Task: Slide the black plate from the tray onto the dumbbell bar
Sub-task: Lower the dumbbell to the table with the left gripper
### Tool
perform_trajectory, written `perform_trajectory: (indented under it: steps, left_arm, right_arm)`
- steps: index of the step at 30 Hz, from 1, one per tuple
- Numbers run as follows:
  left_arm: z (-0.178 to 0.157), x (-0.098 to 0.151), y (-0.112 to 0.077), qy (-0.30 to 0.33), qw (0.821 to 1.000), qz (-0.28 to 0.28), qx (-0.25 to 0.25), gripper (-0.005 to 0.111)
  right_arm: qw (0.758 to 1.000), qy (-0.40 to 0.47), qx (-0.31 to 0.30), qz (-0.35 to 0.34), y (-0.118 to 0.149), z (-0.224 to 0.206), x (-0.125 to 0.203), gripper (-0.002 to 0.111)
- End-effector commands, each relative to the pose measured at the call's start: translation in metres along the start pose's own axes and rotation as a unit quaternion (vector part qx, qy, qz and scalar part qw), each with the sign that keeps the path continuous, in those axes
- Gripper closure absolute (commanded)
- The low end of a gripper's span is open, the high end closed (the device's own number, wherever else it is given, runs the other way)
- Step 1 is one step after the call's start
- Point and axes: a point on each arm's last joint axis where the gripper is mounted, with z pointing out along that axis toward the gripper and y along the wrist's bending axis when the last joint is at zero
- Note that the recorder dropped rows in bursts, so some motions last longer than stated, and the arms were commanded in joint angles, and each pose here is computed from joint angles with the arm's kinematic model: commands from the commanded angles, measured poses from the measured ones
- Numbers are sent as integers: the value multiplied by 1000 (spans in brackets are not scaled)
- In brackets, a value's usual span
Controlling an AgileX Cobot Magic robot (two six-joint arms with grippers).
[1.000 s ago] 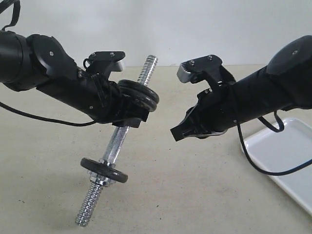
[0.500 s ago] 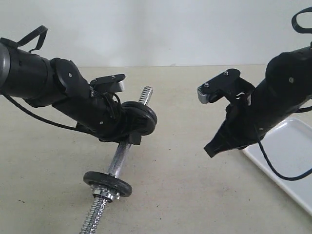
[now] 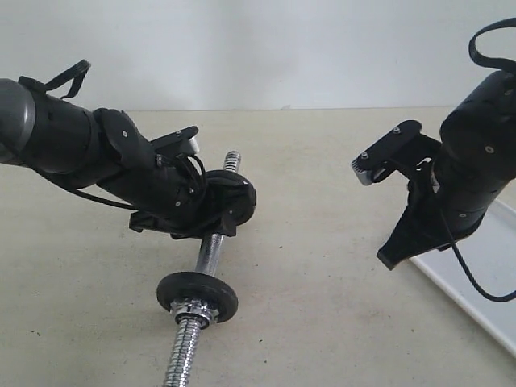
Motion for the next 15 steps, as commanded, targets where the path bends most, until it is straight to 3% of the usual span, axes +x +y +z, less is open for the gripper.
perform_trajectory:
  steps: [1,15]
  left_arm:
    - [-25,-30,-17,-113,992,-58,29,102]
    - [-26,-32,-16,-119,990,-75,30,102]
  right_arm:
    - [1000,-4,8,6,-2,-3,-1,107]
    - [1000,0,10,9,-3,-5,0,107]
